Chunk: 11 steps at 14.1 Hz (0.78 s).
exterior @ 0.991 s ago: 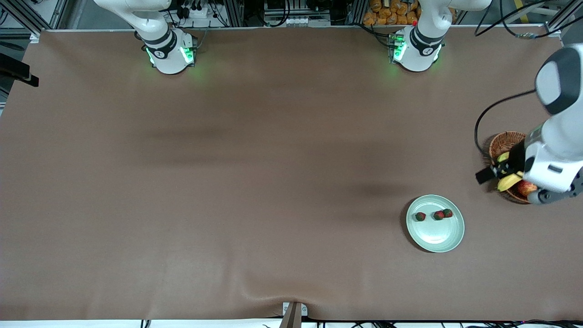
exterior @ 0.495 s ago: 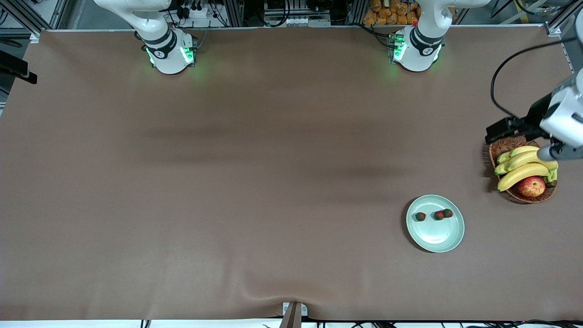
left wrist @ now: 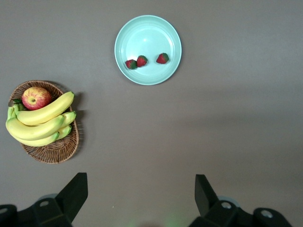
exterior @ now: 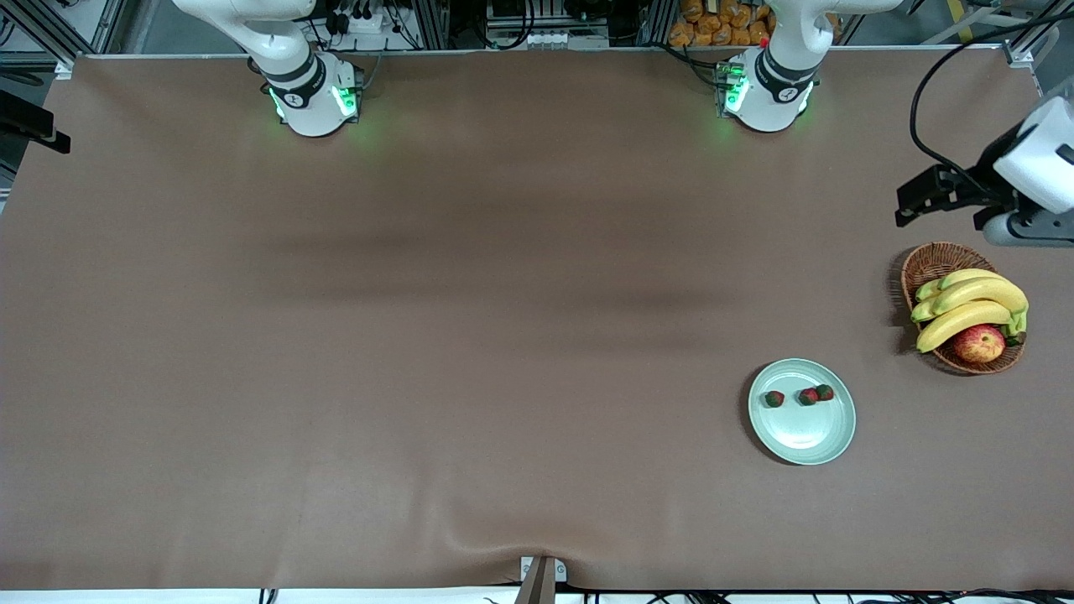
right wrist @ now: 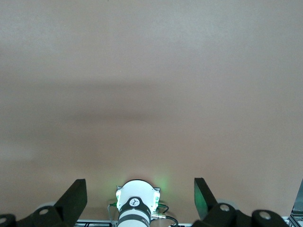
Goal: Collect all strawberries into plate
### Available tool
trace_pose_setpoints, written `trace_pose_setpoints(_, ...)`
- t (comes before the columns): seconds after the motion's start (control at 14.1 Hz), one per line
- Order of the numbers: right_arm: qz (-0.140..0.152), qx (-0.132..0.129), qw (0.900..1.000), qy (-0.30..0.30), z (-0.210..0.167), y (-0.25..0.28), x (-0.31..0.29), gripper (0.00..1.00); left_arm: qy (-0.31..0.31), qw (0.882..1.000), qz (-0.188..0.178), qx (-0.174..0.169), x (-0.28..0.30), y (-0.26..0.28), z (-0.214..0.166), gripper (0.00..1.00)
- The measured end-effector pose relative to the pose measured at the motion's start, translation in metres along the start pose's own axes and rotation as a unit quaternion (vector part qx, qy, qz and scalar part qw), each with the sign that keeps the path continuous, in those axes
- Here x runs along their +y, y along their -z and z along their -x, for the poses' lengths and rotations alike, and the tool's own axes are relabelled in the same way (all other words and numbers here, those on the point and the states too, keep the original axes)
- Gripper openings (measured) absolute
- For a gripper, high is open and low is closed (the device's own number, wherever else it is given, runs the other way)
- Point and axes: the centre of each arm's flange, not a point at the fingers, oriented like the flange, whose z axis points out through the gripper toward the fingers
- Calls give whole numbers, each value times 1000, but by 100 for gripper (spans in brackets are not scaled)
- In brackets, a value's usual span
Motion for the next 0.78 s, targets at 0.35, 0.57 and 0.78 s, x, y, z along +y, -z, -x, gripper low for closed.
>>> trace_pose_setpoints(0.35,0,0,1000,0,0,0,0,100,1,1000,-1,8,-2,13,10,100)
trace_pose_setpoints(0.57,0,0,1000,0,0,0,-1,100,2,1000,-1,7,-1,12,10,100)
trace_pose_setpoints(0.78,2,0,1000,8,-1,0,-9,100,3,1000,-1,7,-1,12,10,100)
